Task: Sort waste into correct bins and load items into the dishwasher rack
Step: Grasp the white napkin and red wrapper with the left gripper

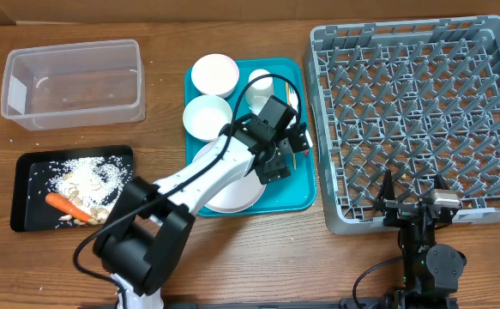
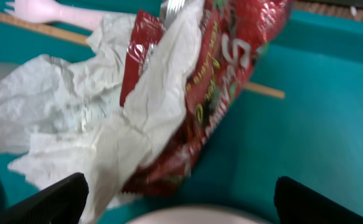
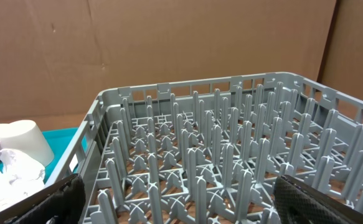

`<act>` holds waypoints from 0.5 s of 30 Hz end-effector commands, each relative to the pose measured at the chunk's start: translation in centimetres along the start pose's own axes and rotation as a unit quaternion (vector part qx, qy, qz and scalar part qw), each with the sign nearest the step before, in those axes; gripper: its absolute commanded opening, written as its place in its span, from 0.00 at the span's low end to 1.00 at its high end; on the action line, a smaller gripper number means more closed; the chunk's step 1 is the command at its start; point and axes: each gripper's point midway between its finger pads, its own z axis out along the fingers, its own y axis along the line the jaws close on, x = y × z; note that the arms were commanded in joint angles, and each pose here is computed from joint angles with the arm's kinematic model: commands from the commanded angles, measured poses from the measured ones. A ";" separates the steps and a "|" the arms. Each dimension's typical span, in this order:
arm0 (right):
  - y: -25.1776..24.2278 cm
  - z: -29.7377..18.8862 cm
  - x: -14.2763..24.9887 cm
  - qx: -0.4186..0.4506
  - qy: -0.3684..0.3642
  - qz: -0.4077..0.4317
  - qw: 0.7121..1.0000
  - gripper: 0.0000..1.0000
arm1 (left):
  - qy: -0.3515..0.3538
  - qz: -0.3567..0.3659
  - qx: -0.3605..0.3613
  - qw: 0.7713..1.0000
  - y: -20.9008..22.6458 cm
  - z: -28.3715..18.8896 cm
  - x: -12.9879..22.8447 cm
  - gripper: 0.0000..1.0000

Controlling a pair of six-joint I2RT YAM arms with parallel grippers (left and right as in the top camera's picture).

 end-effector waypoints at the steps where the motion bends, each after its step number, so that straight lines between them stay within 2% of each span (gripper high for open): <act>1: -0.2 0.0 0.1 0.005 -0.003 -0.002 1.000 1.00 | -0.005 0.026 -0.009 1.000 0.3 1.7 -0.4 0.96; 4: -0.2 0.0 0.1 0.005 -0.003 -0.002 1.000 1.00 | -0.006 0.024 -0.037 0.999 1.4 2.5 -0.7 0.92; 7: -0.2 0.0 0.1 0.005 -0.003 -0.002 1.000 1.00 | -0.009 0.024 -0.038 0.999 1.4 3.3 -0.8 0.84; 10: -0.2 0.0 0.1 0.006 -0.003 -0.002 1.000 1.00 | -0.006 0.024 -0.037 0.999 1.3 3.9 -0.6 0.80; 11: -0.2 0.0 0.1 0.006 -0.003 -0.002 1.000 1.00 | -0.004 0.022 -0.037 0.999 1.3 4.1 -0.5 0.72; 14: -0.2 0.0 0.1 0.005 -0.003 -0.002 1.000 1.00 | -0.007 0.022 -0.043 0.999 1.6 4.1 -0.7 0.56; 15: -0.2 0.0 0.1 0.006 -0.003 -0.002 1.000 1.00 | -0.008 0.020 -0.052 0.998 1.9 4.0 -0.8 0.47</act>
